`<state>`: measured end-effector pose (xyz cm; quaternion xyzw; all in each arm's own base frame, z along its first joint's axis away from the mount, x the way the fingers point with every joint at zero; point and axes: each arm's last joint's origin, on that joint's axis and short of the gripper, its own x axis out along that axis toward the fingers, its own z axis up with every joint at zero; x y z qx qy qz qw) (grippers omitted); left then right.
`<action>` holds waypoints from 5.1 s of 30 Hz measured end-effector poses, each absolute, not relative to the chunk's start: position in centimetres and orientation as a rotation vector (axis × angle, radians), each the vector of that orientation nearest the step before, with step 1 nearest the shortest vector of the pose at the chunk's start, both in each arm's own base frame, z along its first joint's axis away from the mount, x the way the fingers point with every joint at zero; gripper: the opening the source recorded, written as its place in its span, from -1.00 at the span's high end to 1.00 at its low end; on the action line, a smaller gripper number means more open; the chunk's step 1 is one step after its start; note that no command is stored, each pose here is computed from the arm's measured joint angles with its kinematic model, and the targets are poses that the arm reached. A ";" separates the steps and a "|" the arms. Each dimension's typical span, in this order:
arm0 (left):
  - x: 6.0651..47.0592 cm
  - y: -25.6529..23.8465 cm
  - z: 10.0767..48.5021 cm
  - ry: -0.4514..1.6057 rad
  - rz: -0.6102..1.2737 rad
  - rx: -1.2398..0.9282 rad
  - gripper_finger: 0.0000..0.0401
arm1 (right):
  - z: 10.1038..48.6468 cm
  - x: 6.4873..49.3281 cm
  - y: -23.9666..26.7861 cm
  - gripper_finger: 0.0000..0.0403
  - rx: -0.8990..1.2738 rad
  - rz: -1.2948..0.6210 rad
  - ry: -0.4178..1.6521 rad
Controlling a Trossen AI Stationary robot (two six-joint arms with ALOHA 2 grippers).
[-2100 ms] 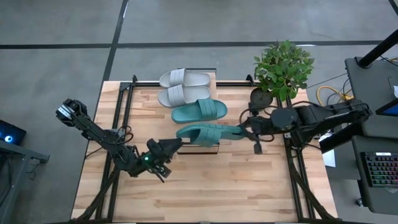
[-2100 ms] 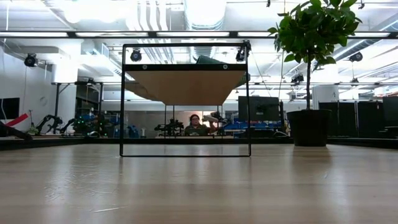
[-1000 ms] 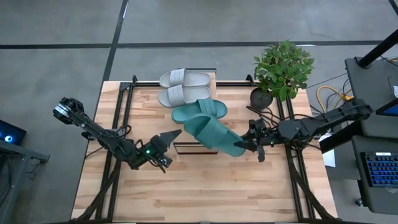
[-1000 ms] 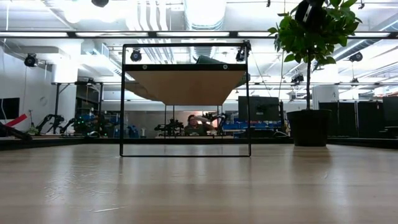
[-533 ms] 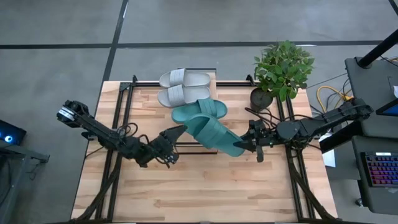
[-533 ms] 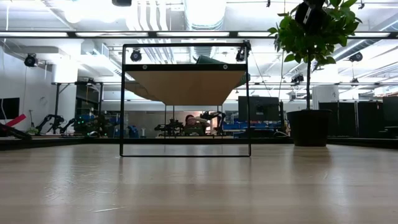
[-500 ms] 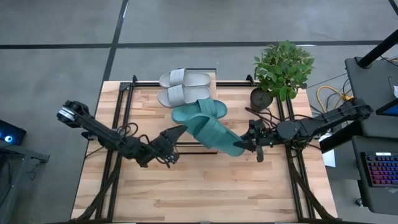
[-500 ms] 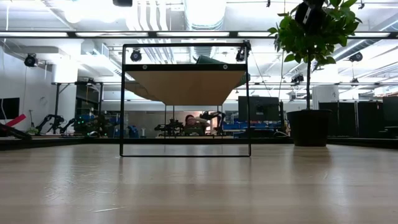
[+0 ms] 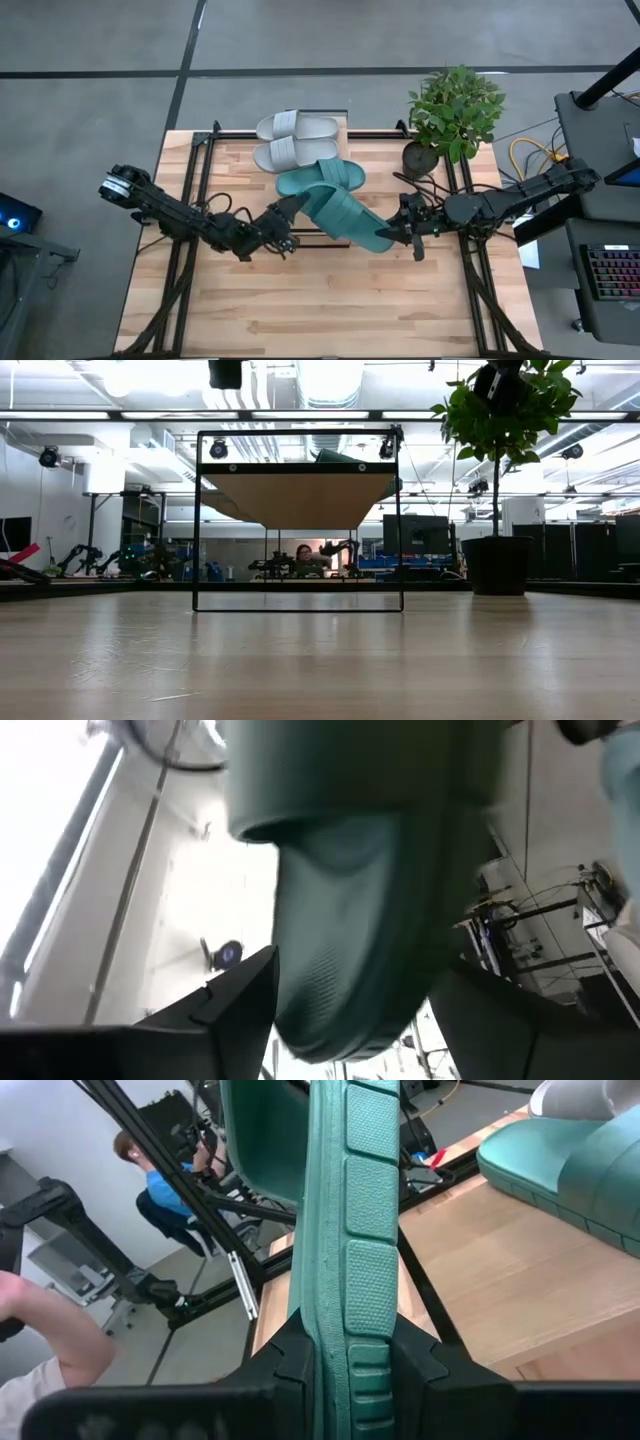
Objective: Pick and place slides into the shelf
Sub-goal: Put the blue slide on the shelf
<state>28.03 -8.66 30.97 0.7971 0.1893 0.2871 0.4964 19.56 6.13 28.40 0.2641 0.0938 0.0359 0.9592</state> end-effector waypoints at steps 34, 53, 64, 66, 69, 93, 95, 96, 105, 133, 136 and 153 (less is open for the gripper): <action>29.2 -7.8 30.9 0.507 0.801 1.625 0.90 | 29.7 18.9 6.0 0.19 0.265 0.153 0.097; 28.1 -7.1 32.7 0.421 0.895 1.338 0.90 | 35.7 17.1 5.4 0.02 -0.024 0.174 -0.088; 28.0 -6.7 32.7 0.315 0.937 1.081 0.90 | 38.4 16.4 5.3 0.02 -0.168 0.178 -0.170; 27.9 -6.7 32.8 0.281 0.937 1.033 0.90 | 38.5 16.4 5.3 0.02 -0.175 0.176 -0.148; 28.1 -6.8 32.5 0.273 0.906 1.016 0.90 | 38.5 16.4 5.3 0.02 -0.184 0.175 -0.120; 23.8 -4.6 34.3 0.083 0.415 0.388 0.90 | 38.3 16.3 5.4 0.04 -0.299 0.182 -0.100; 23.9 -4.7 34.1 0.076 0.376 0.350 0.90 | 38.2 16.3 5.6 0.04 -0.336 0.192 -0.092; 24.0 -4.9 34.0 0.067 0.342 0.321 0.90 | 38.1 16.3 5.7 0.04 -0.356 0.200 -0.086; 24.7 -5.5 33.7 0.006 0.169 0.178 0.90 | 37.1 16.0 7.1 0.04 -0.584 0.301 -0.043; 29.6 -6.6 32.6 -0.444 -0.152 0.658 0.91 | 36.6 20.9 9.9 0.04 -0.553 0.275 -0.184; 30.3 -6.0 32.1 -0.437 -0.126 0.656 0.91 | 36.4 21.5 10.2 0.04 -0.586 0.267 -0.201; 31.2 -5.9 31.0 -0.440 -0.162 0.674 0.91 | 35.0 24.4 9.5 -0.41 -0.674 0.156 -0.140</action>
